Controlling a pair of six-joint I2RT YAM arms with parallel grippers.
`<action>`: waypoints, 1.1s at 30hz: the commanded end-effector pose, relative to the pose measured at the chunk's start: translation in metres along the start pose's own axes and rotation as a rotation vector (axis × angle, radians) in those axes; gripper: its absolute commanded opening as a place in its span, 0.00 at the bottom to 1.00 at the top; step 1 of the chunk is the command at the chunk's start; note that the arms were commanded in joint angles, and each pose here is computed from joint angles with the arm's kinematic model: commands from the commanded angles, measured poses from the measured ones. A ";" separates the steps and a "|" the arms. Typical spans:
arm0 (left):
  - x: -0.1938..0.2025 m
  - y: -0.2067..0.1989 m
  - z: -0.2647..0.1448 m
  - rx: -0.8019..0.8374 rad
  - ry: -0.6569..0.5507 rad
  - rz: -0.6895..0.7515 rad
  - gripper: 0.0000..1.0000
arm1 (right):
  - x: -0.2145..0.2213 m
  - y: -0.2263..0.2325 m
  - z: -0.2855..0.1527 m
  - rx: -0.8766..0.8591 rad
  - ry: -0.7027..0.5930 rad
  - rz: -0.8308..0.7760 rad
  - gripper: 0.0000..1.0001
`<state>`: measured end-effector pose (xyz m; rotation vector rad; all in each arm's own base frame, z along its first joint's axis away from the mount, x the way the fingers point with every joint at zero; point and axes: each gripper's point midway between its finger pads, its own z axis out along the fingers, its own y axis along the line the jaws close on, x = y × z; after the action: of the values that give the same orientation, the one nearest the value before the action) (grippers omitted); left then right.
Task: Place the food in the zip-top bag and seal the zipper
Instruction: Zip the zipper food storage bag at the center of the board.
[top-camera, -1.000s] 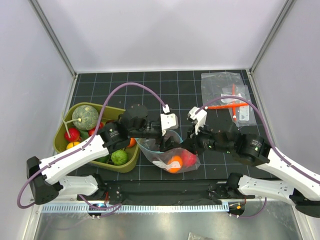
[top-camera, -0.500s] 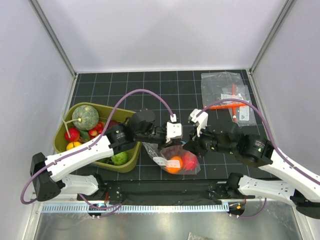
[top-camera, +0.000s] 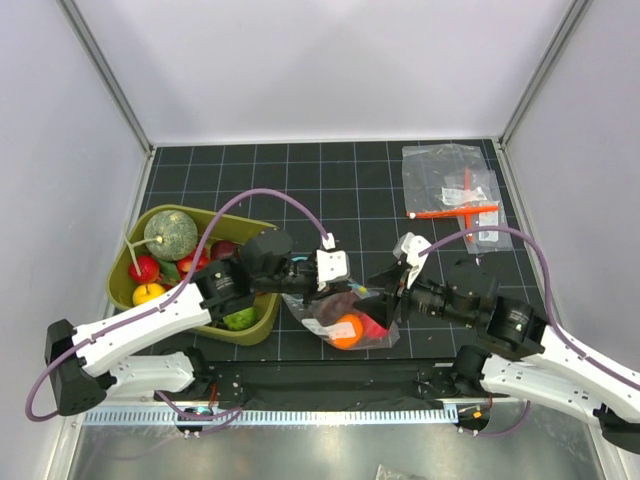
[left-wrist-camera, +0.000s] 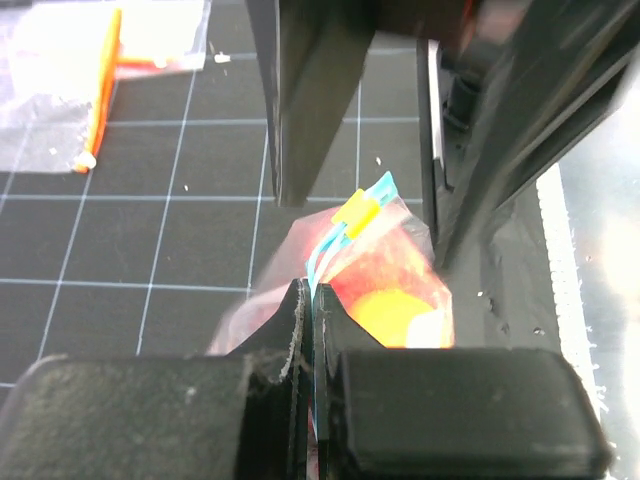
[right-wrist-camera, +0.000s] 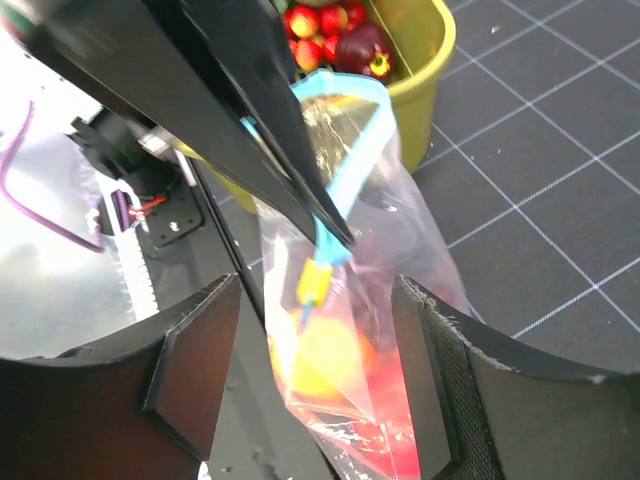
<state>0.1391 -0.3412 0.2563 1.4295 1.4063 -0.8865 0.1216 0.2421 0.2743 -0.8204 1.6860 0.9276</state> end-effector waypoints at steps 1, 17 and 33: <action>-0.029 0.000 -0.008 -0.008 -0.102 0.017 0.00 | -0.022 -0.001 0.004 -0.003 -0.148 -0.026 0.67; -0.032 0.000 -0.010 -0.012 -0.107 -0.007 0.05 | -0.021 -0.008 -0.005 0.032 -0.213 -0.007 0.01; -0.046 -0.023 -0.012 0.116 -0.147 -0.036 0.46 | -0.012 0.016 0.001 -0.113 -0.165 -0.057 0.01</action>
<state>0.1167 -0.3401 0.2818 1.4023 1.3493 -1.0351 0.1183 0.2457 0.2718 -0.8070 1.5577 0.9848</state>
